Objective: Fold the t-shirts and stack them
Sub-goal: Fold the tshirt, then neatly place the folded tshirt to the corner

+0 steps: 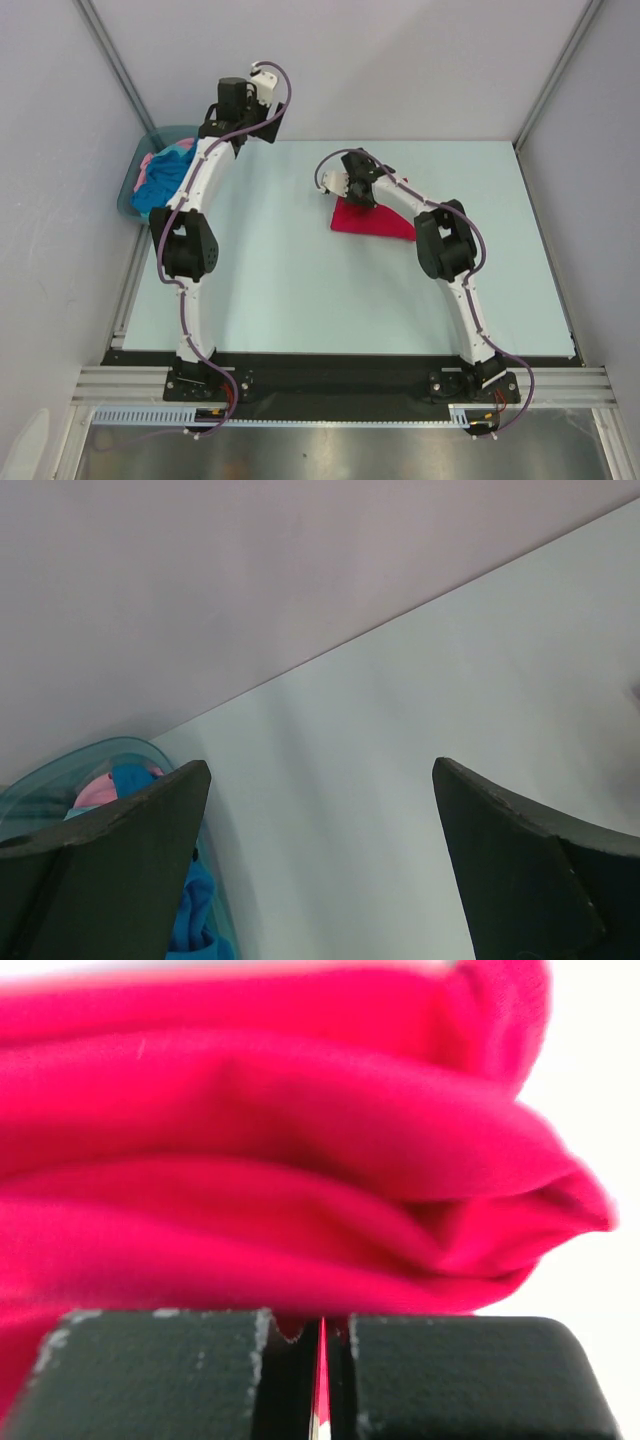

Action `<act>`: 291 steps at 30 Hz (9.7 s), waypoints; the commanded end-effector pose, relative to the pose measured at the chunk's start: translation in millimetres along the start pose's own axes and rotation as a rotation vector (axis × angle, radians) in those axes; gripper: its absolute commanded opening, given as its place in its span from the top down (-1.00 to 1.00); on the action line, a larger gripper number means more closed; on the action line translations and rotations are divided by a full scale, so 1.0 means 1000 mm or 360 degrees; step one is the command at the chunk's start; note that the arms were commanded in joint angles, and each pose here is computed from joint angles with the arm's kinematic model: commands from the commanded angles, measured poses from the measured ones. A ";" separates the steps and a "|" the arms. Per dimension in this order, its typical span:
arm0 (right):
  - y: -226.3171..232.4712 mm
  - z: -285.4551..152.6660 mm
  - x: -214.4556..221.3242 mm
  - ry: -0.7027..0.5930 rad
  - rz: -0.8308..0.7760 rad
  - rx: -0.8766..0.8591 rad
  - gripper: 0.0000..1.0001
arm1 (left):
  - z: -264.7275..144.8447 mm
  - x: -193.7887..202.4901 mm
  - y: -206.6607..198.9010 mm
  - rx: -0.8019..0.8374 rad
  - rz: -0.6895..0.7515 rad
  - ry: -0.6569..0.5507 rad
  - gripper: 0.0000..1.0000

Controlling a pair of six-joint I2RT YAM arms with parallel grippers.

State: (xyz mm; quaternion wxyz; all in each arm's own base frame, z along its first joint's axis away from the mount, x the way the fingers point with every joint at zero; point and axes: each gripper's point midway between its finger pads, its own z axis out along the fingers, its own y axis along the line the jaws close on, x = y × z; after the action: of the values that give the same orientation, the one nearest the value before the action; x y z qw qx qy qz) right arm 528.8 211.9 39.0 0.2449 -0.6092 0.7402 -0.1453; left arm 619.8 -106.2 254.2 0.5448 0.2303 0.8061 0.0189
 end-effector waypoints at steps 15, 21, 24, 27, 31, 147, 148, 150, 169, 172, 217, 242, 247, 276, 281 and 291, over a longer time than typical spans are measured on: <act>-0.063 0.005 -0.062 -0.0275 -0.0055 0.0513 1.00 | -0.022 -0.025 0.009 -0.0018 -0.0026 -0.0100 -1.00; -0.080 0.012 -0.070 -0.0353 -0.0001 0.0715 1.00 | -0.022 -0.024 0.007 -0.0002 -0.0018 -0.0100 -1.00; -0.091 0.007 -0.077 -0.0387 -0.0010 0.0840 1.00 | -0.023 -0.026 0.008 -0.0004 -0.0008 -0.0104 -1.00; -0.083 0.013 -0.077 -0.0382 -0.0003 0.0764 1.00 | -0.024 -0.028 0.008 -0.0002 -0.0005 -0.0113 -0.99; -0.060 0.034 -0.069 -0.0303 -0.0034 0.0611 1.00 | -0.025 -0.025 0.006 0.0009 -0.0006 -0.0104 -1.00; -0.052 -0.040 0.028 -0.0312 0.0988 -0.0177 1.00 | 0.080 0.098 -0.239 0.0714 0.1003 0.0235 0.99; -0.051 -0.038 0.029 -0.0305 0.0991 -0.0180 1.00 | 0.081 0.097 -0.238 0.0710 0.1047 0.0219 0.99; -0.052 -0.039 0.027 -0.0311 0.0989 -0.0176 1.00 | 0.084 0.103 -0.237 0.0722 0.1180 0.0204 0.99; -0.068 -0.029 0.070 -0.0189 0.1074 -0.0052 1.00 | 0.091 0.034 -0.239 0.0695 0.1490 -0.0395 0.99; -0.078 -0.024 0.090 -0.0142 0.1115 0.0015 1.00 | 0.085 0.028 -0.247 0.0738 0.1525 -0.0458 0.99; -0.055 -0.021 0.064 -0.0587 0.1707 -0.0727 1.00 | 0.057 -0.016 -0.326 0.0885 0.1540 -0.1217 0.99; -0.061 -0.028 0.058 -0.0579 0.1657 -0.0631 1.00 | 0.077 0.097 -0.311 0.1238 0.1792 -0.0494 0.99; -0.064 -0.032 0.060 -0.0580 0.1666 -0.0619 1.00 | 0.088 0.112 -0.288 0.1189 0.1891 -0.0331 0.99; -0.072 -0.064 0.065 -0.0511 0.1497 -0.0455 -0.05 | 0.054 -0.128 -0.168 0.0079 0.0983 -0.0921 -0.99; -0.069 -0.100 0.062 -0.0479 0.1275 -0.0415 -0.55 | 0.017 -0.150 -0.089 -0.0266 0.0864 -0.0810 -0.99; 0.000 -0.127 0.007 -0.0374 0.0077 -0.0195 -0.64 | -0.036 -0.044 0.036 -0.0502 0.0700 -0.0203 -1.00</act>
State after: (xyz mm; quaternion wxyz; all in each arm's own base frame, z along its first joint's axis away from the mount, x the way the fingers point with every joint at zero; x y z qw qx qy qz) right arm 464.1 176.2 141.9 0.2856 -0.5081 0.8108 0.0540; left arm 625.0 -114.3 329.5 0.6364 0.3551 0.6430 0.2357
